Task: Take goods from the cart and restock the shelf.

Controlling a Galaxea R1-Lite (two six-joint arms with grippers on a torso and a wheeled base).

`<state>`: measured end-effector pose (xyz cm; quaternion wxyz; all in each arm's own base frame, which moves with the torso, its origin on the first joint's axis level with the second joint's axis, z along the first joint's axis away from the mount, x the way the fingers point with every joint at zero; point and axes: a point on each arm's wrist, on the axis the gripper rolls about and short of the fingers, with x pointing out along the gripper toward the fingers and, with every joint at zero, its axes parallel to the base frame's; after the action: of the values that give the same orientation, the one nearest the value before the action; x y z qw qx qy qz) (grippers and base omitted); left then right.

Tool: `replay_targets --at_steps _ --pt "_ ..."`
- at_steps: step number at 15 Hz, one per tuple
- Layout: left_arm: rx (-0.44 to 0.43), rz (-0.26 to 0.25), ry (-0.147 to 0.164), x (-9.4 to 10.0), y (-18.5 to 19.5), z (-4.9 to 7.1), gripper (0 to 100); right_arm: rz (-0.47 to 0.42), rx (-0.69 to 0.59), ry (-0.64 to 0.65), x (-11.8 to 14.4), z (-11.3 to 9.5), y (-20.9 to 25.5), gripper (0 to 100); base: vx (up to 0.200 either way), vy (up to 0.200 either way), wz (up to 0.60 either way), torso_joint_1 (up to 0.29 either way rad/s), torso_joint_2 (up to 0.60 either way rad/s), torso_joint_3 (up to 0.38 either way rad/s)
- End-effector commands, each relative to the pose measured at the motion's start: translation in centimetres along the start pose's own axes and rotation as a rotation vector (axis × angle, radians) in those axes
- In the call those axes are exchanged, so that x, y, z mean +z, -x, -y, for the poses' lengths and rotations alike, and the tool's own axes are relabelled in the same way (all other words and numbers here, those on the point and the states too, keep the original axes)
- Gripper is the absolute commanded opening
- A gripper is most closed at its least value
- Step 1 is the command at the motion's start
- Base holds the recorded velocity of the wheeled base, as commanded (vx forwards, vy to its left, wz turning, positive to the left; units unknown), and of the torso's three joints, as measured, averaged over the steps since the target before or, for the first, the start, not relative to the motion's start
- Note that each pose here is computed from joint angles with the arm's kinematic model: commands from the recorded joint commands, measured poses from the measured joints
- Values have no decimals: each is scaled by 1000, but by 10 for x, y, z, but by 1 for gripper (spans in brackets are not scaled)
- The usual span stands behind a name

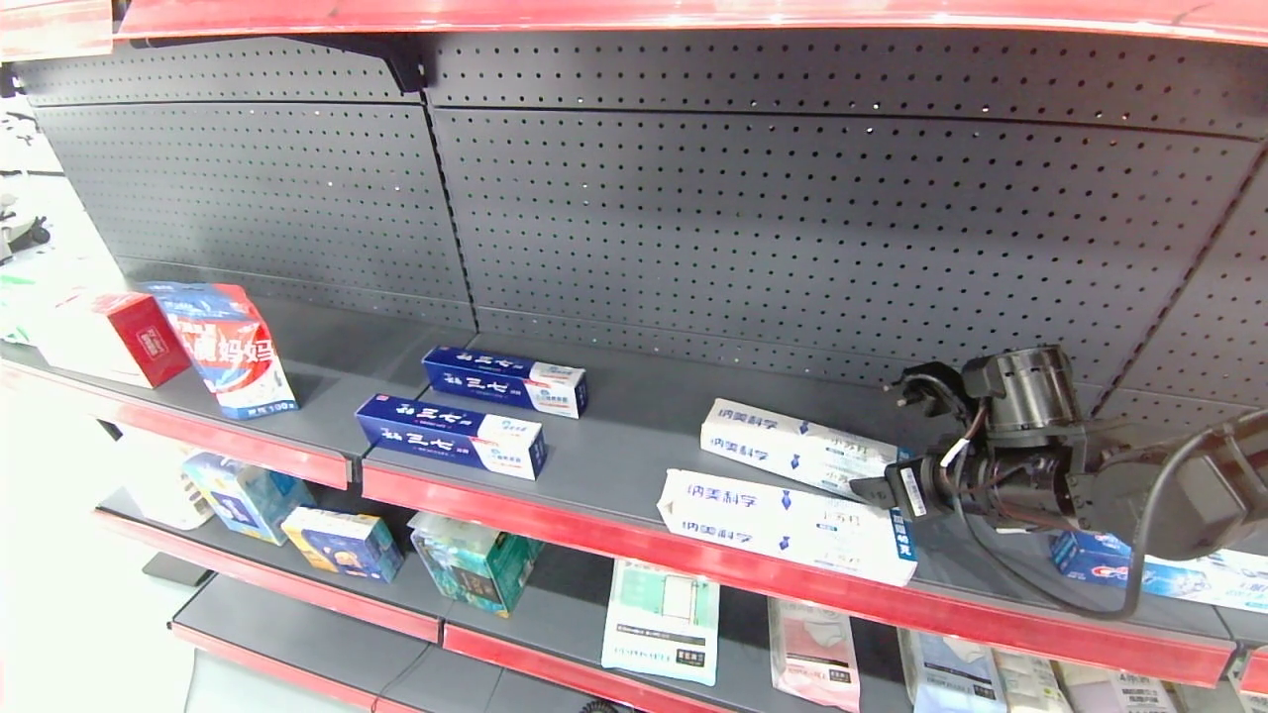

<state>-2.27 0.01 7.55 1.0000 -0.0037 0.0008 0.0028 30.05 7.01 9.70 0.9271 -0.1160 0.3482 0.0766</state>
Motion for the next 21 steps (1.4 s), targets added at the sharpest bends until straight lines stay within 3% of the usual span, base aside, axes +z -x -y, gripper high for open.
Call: replay_targets --at_steps 1,15,21 --pt "1 0 0 0 0 0 100 0 0 0 0 0 -1 100 0 0 0 0 0 0" --pt "1 0 0 0 0 0 100 -9 -31 -10 -2 3 -1 100 0 0 0 0 0 0" --pt "1 0 0 0 0 0 100 91 -63 -35 8 16 40 100 0 0 0 0 0 0"
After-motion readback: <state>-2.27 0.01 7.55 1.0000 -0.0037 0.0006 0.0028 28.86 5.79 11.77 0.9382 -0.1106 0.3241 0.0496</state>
